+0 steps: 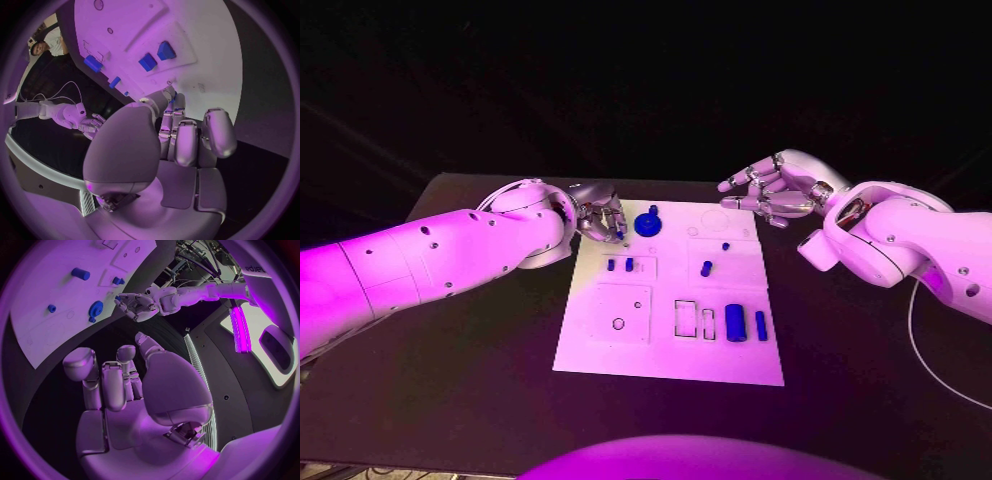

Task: Assemble the parts on the task board

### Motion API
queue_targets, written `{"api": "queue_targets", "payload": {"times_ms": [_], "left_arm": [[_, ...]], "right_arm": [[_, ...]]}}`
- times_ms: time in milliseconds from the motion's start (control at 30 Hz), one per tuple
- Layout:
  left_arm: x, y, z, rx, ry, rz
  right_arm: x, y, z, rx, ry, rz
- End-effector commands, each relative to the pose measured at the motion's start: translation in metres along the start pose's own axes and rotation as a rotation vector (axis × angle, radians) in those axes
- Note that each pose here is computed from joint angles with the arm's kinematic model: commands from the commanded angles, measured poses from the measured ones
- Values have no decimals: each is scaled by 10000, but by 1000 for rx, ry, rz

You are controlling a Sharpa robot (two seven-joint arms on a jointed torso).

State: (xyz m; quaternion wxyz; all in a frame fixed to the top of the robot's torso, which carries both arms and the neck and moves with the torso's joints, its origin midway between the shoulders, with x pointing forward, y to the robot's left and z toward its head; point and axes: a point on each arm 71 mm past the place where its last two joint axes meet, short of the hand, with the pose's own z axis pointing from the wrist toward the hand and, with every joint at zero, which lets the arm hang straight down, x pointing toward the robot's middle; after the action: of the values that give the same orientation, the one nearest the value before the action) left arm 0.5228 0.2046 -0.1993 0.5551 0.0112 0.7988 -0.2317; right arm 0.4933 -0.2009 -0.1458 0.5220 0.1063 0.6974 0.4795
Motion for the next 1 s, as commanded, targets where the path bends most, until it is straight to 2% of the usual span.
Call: {"api": "queue_targets", "payload": {"times_ms": [33, 500, 1000], "left_arm": [[61, -17, 16, 1, 59, -11], [109, -58, 55, 19, 43, -11], [145, -64, 86, 6, 73, 2]], "right_arm": [[17, 9, 5, -7, 13, 1], [17, 8, 8, -6, 14, 1], [20, 10, 8, -7, 15, 1]]}}
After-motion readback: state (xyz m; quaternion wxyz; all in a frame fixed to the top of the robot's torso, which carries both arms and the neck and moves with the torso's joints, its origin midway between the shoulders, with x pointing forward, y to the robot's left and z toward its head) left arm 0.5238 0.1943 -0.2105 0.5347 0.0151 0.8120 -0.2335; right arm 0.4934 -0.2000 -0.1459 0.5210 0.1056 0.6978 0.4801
